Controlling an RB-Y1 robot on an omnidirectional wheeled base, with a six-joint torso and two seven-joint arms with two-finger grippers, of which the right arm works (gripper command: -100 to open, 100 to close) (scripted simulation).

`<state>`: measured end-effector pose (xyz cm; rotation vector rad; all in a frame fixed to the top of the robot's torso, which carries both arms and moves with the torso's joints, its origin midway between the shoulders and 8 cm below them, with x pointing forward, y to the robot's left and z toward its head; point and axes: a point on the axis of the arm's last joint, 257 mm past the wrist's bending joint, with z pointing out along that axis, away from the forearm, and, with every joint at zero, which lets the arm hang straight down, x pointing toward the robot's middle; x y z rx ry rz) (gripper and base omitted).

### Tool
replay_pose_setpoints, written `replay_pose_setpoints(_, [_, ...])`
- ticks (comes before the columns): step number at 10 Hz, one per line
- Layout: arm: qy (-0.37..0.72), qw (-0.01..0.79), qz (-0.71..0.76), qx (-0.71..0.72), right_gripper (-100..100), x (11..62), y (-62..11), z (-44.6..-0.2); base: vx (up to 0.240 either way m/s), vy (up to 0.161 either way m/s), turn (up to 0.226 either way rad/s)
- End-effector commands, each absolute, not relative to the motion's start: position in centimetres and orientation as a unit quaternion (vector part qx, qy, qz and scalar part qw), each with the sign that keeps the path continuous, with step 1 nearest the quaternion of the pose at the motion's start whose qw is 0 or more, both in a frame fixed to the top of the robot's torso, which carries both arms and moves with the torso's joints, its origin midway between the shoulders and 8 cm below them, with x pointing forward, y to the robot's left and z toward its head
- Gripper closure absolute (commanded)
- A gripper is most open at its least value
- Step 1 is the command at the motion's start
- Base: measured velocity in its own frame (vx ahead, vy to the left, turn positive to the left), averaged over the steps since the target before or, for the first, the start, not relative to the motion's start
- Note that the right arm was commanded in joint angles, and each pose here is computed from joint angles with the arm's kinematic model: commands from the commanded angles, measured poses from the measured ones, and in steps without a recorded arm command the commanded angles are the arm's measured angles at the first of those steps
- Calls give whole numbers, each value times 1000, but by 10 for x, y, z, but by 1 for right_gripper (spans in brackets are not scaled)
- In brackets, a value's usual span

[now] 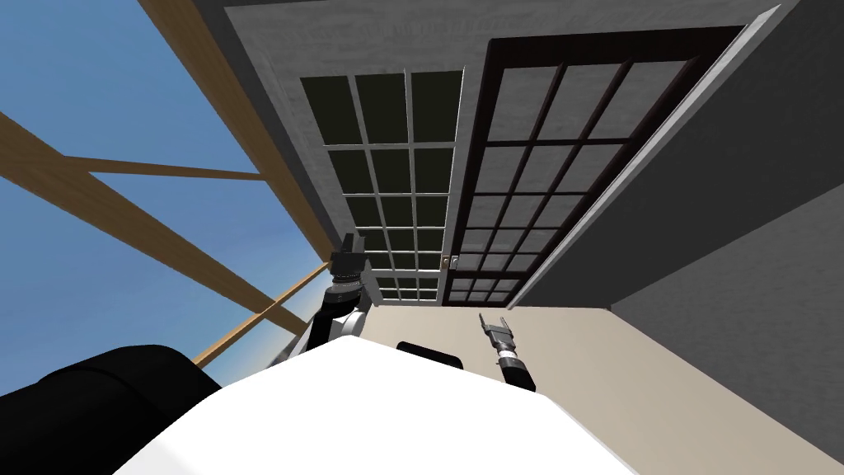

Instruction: Pull the door open

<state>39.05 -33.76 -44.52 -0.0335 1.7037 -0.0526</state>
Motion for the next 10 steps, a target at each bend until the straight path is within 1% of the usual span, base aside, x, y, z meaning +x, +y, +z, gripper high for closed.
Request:
replay_pose_setpoints(1, [759,649,-39,-5,-100,378,-359,-452,-100,-13,50])
replay_pose_setpoints(4, [772,633,-66,12,-100,354,-392,-464,-103,-15,55])
replay_pose_setpoints(5, [763,643,-68,7,-100,362,-392,-453,-66,-15,14])
replay_pose_setpoints(7, [773,631,-69,13,-100,351,-395,-465,-11,-6,9])
replay_pose_setpoints(10, [784,612,-102,34,-100,323,-430,-475,-56,-11,88])
